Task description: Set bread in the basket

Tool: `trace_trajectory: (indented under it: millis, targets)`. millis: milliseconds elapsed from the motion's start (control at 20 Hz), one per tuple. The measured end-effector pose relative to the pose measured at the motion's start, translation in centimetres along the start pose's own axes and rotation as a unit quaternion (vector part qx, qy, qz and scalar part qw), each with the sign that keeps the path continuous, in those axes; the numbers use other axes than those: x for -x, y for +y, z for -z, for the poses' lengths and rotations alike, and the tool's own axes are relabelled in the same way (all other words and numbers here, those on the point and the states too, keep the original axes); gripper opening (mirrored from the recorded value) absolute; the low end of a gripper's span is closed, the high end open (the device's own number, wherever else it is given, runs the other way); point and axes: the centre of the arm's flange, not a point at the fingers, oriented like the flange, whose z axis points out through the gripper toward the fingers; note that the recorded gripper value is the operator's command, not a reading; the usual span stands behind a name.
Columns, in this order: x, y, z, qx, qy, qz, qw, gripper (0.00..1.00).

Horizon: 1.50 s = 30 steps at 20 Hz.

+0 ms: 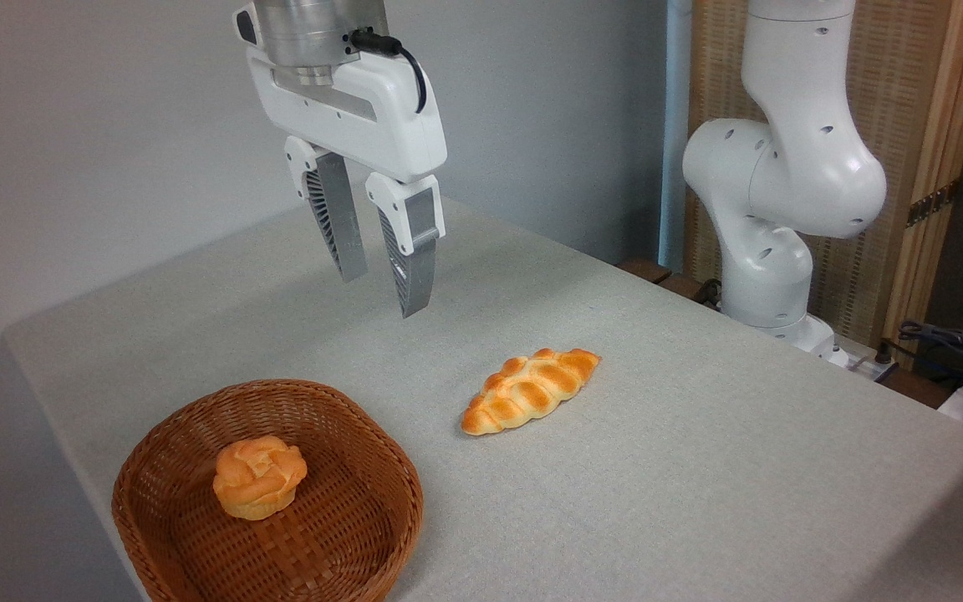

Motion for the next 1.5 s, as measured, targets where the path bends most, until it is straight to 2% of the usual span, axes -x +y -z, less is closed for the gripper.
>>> trace_trajectory:
  millis: [700,1000,1250,1500]
  targets:
    - [0.2,-0.2,-0.2,0.002,-0.002,0.002,1.0,1.0]
    - [0.6,-0.1,-2.8,0.021,-0.025,0.004,0.9995,1.0]
    - [3.4,1.1,-5.1,0.038,-0.046,0.011,0.9982,1.0]
    - [4.4,3.2,-8.1,0.033,-0.041,-0.002,0.9986,1.0]
